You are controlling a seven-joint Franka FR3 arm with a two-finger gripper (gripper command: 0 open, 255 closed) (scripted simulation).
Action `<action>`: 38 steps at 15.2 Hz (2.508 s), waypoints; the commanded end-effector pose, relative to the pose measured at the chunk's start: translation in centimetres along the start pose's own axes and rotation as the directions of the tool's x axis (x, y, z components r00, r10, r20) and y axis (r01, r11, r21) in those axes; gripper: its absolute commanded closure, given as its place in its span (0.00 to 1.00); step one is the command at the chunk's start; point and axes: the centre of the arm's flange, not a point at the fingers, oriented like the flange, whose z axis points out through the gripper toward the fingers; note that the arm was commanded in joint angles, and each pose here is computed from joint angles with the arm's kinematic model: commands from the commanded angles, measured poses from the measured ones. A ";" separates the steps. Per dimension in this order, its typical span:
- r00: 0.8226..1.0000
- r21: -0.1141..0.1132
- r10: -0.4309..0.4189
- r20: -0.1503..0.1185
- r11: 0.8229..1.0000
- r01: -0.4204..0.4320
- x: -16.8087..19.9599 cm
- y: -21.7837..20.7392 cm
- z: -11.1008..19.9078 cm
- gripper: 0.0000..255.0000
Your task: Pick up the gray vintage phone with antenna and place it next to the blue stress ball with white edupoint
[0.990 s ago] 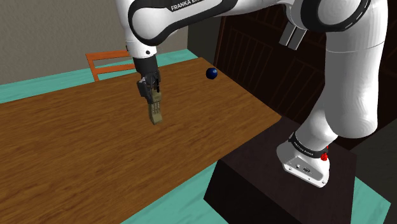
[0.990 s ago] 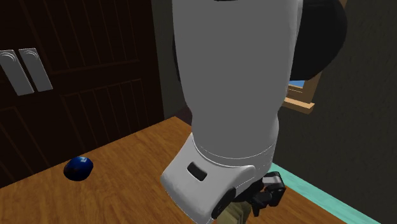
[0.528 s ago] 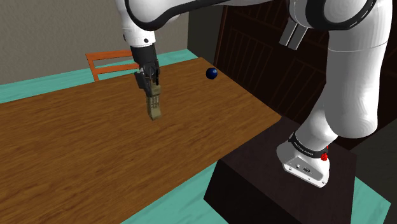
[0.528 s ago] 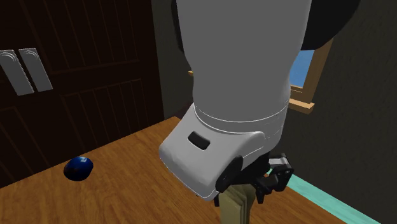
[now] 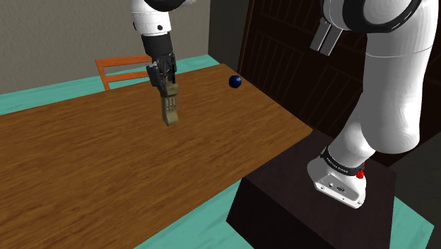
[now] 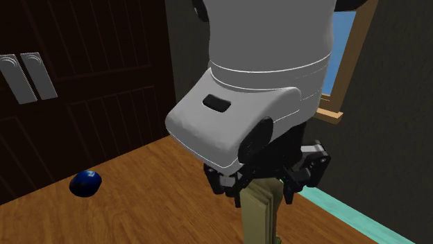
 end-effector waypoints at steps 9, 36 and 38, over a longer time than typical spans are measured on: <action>1.000 0.000 0.000 0.000 1.000 0.000 -4.0 3.3 -4.2 1.00; 1.000 0.000 0.000 0.000 1.000 0.000 -27.7 27.8 -14.6 1.00; 1.000 0.000 0.000 0.000 1.000 0.000 -29.4 29.6 -15.4 1.00</action>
